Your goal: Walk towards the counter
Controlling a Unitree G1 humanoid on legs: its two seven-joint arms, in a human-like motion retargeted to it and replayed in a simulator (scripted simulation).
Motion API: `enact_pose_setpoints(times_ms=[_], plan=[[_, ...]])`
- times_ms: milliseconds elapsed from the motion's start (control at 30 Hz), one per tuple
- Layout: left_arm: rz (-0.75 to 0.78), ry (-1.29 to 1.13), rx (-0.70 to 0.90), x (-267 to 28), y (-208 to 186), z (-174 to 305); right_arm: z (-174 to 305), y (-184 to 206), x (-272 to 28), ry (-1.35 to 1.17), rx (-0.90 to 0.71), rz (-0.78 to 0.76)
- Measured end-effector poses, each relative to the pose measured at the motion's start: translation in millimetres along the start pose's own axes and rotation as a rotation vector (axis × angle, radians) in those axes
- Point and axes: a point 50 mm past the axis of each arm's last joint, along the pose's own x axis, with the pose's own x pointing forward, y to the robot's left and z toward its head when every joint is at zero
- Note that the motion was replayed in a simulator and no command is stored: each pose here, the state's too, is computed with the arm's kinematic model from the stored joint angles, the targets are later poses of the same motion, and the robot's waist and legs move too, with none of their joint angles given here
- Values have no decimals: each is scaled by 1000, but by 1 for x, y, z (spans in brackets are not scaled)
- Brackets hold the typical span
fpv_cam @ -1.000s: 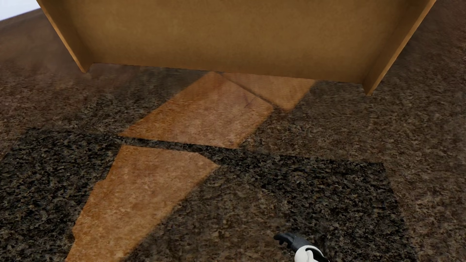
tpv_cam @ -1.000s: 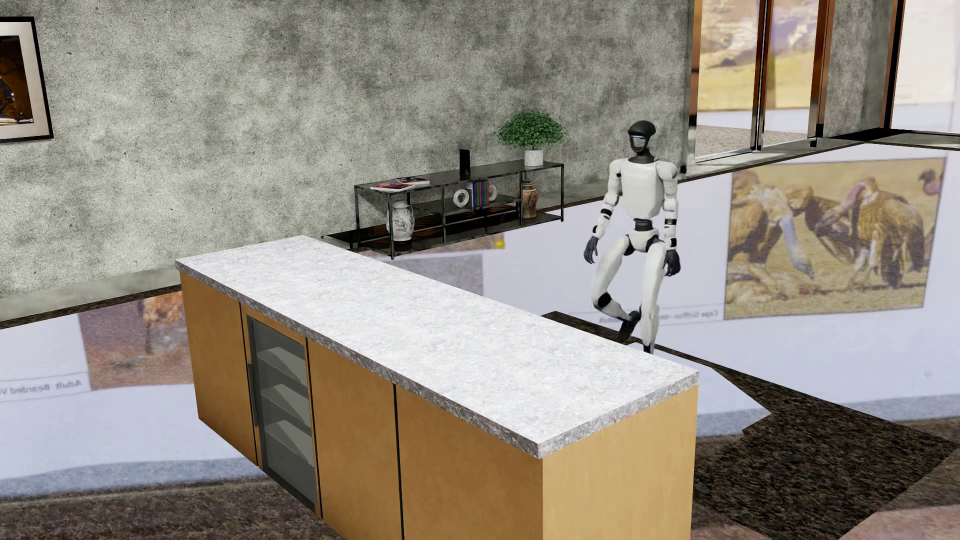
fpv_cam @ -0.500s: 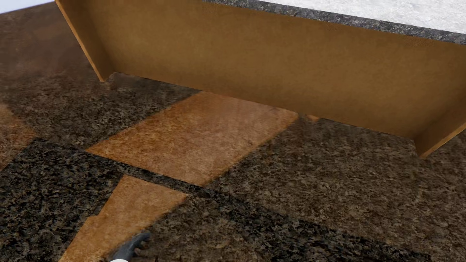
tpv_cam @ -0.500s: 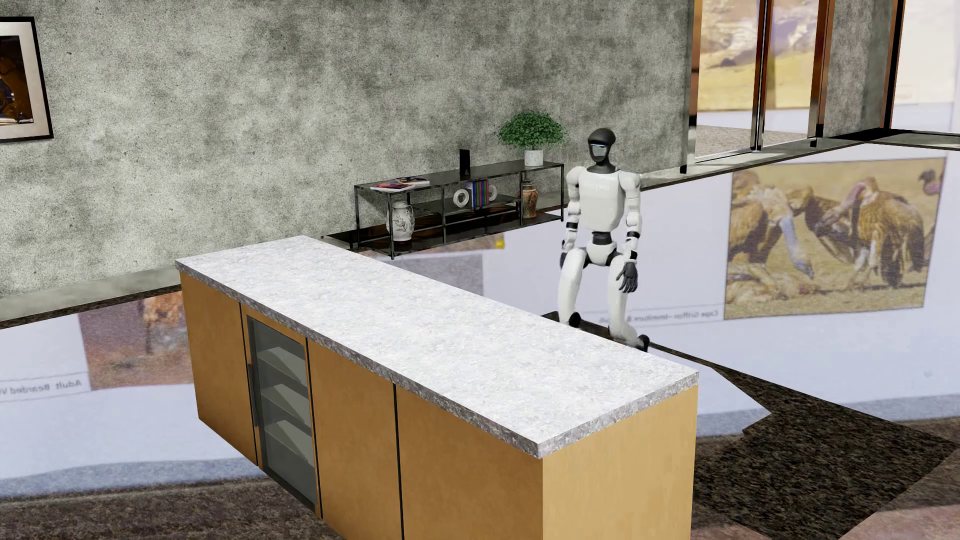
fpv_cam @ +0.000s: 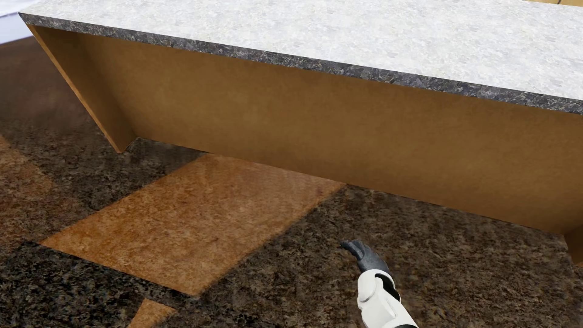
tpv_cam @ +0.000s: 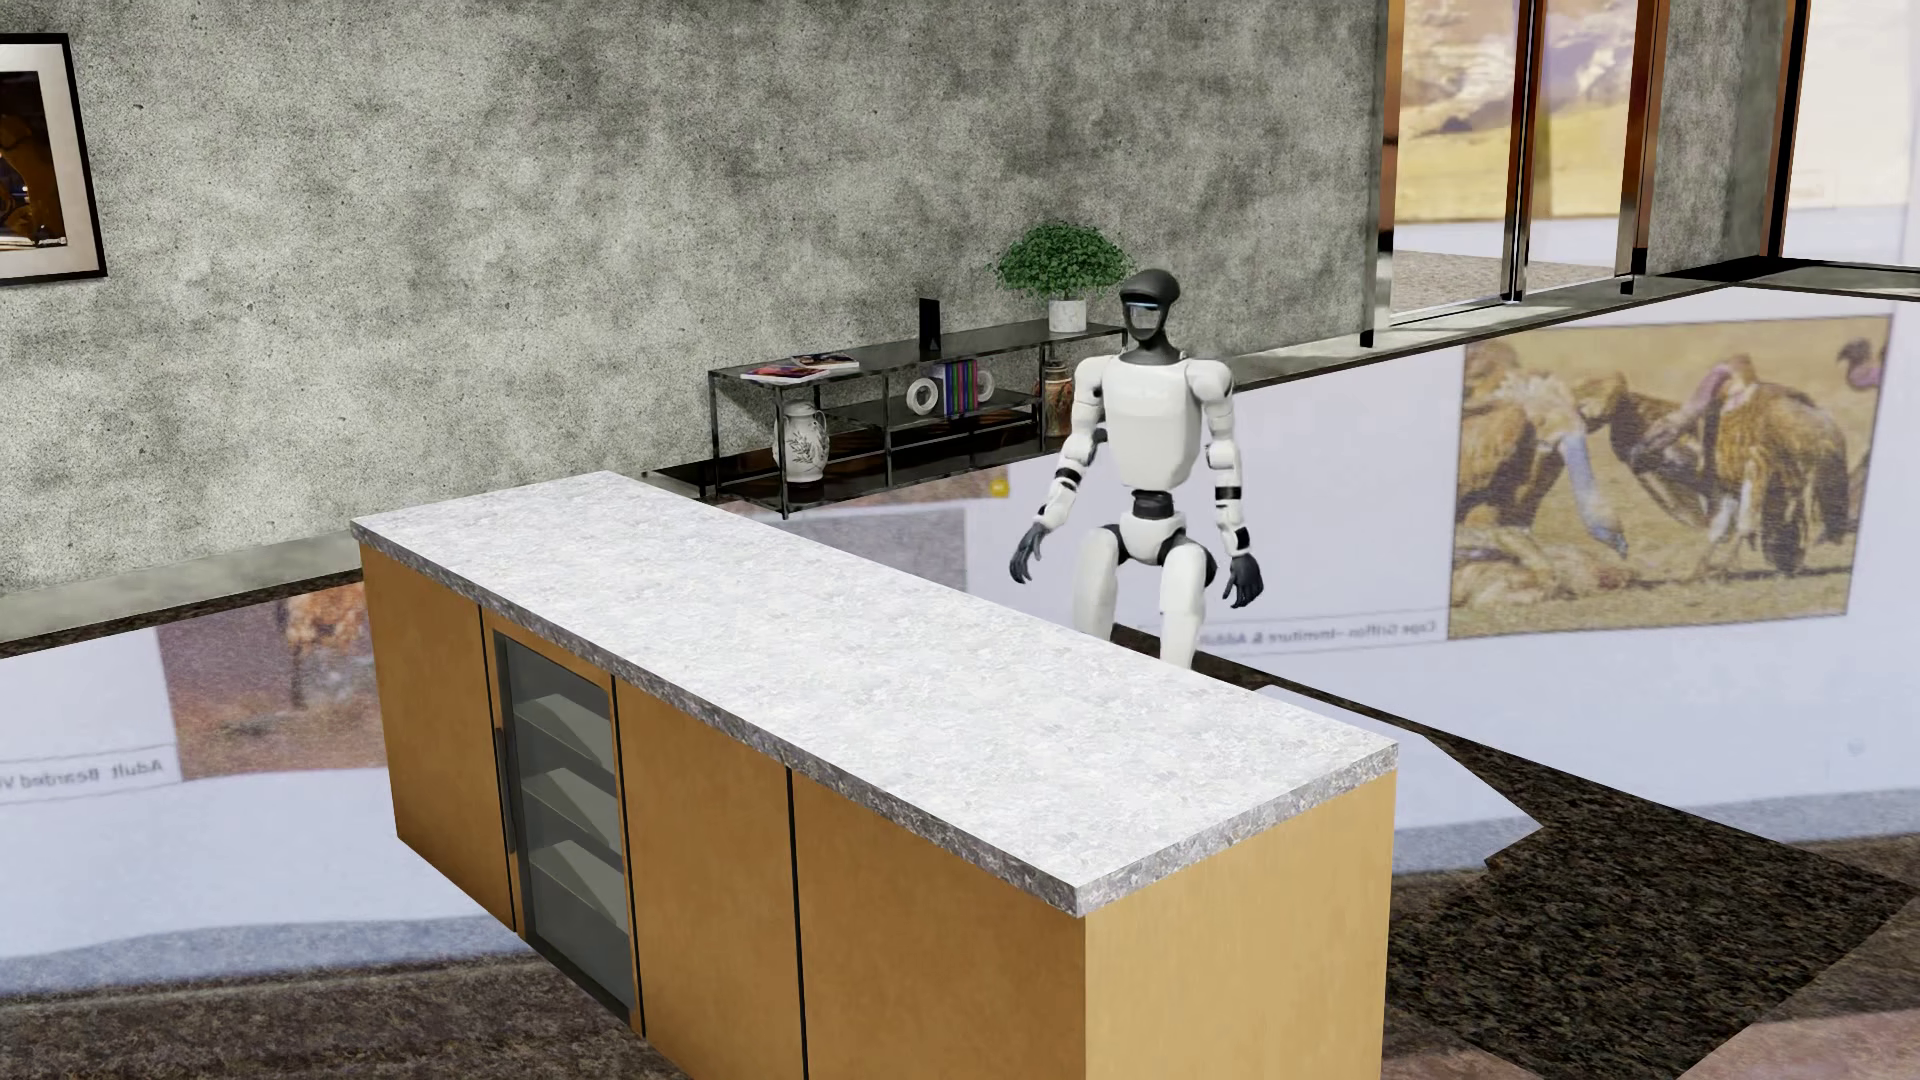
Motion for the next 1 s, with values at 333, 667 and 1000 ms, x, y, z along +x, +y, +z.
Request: enact_pose_setpoints(times_ms=[333, 667, 1000], plan=[[436, -641, -42, -58, 101, 171, -163, 95, -100, 631, -209, 620], [400, -592, -17, -48, 93, 148, -151, 133, -129, 568, -220, 804], [74, -95, -35, 0, 33, 13, 12, -6, 11, -56, -187, 66]])
